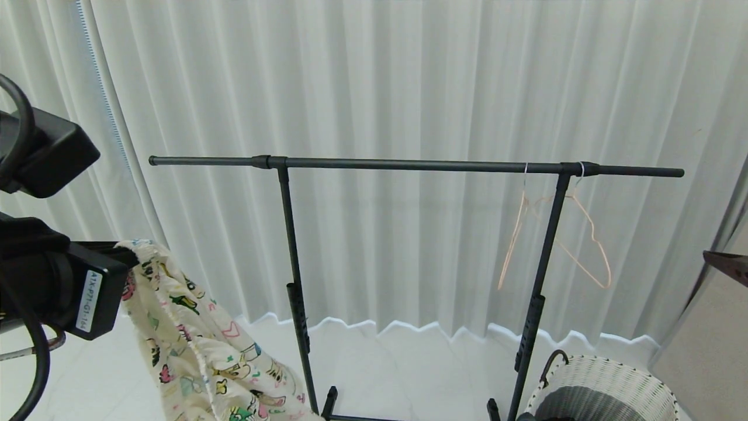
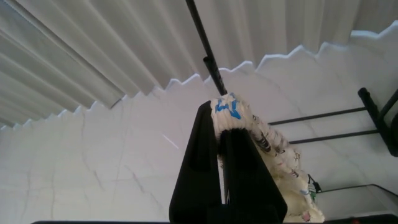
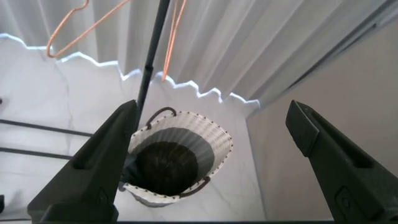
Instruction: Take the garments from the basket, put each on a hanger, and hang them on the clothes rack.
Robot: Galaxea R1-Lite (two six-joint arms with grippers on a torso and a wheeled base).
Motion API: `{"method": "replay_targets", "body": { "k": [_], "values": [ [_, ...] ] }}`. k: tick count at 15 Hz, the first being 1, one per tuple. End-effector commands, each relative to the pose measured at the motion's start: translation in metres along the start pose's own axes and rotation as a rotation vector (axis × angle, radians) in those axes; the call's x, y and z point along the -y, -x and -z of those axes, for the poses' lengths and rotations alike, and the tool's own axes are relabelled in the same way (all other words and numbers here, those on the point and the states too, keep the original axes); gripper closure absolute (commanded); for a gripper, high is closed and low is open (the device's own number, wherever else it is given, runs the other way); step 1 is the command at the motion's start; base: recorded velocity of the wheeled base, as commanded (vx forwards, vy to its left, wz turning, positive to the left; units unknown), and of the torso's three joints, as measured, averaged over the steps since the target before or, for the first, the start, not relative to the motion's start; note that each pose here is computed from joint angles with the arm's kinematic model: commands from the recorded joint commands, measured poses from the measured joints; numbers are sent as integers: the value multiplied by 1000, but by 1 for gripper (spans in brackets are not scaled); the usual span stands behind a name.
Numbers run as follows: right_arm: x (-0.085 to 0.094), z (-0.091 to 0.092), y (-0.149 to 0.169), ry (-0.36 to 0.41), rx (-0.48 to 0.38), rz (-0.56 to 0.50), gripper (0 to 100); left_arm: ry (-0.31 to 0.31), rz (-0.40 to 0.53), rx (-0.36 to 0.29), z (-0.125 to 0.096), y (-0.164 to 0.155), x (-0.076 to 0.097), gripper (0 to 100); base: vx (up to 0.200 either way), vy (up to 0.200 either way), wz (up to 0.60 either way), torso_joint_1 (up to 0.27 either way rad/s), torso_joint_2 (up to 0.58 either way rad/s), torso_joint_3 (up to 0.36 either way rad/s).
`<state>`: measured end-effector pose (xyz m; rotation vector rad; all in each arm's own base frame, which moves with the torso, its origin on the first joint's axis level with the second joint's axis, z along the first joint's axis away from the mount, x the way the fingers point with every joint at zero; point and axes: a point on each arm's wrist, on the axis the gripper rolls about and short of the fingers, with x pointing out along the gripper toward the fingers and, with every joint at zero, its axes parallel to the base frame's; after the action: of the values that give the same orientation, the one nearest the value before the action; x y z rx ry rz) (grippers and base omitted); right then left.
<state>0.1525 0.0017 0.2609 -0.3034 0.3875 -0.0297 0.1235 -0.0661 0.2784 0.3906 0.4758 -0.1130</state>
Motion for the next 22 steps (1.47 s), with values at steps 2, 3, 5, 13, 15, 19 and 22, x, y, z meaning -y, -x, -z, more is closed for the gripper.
{"method": "replay_targets", "body": {
  "k": [2,3,5,13,15,19,22],
  "values": [
    [-2,0,0,6,4,-11,0,-7,11,1,0,0,2,100,0,-200,0,-2,2,5],
    [-3,-1,0,9,6,-17,0,-9,13,1,0,0,3,100,0,-200,0,12,2,-2],
    [-4,-1,0,12,7,-26,0,-13,18,2,0,0,4,100,0,-200,0,10,-2,7],
    [-8,-2,0,17,10,-50,0,15,-3,19,-4,-3,1,100,75,-25,0,-1,0,1],
    [-9,-1,-3,16,3,-54,0,15,-3,19,-4,-3,1,100,200,0,0,-5,0,5],
    [-11,-1,-11,3,-22,-60,0,14,-3,17,-5,-5,2,100,200,0,0,7,2,2],
    [-12,0,-16,-7,-32,-101,0,11,0,15,-4,-5,2,100,200,0,0,4,1,-1]
  ]
}}
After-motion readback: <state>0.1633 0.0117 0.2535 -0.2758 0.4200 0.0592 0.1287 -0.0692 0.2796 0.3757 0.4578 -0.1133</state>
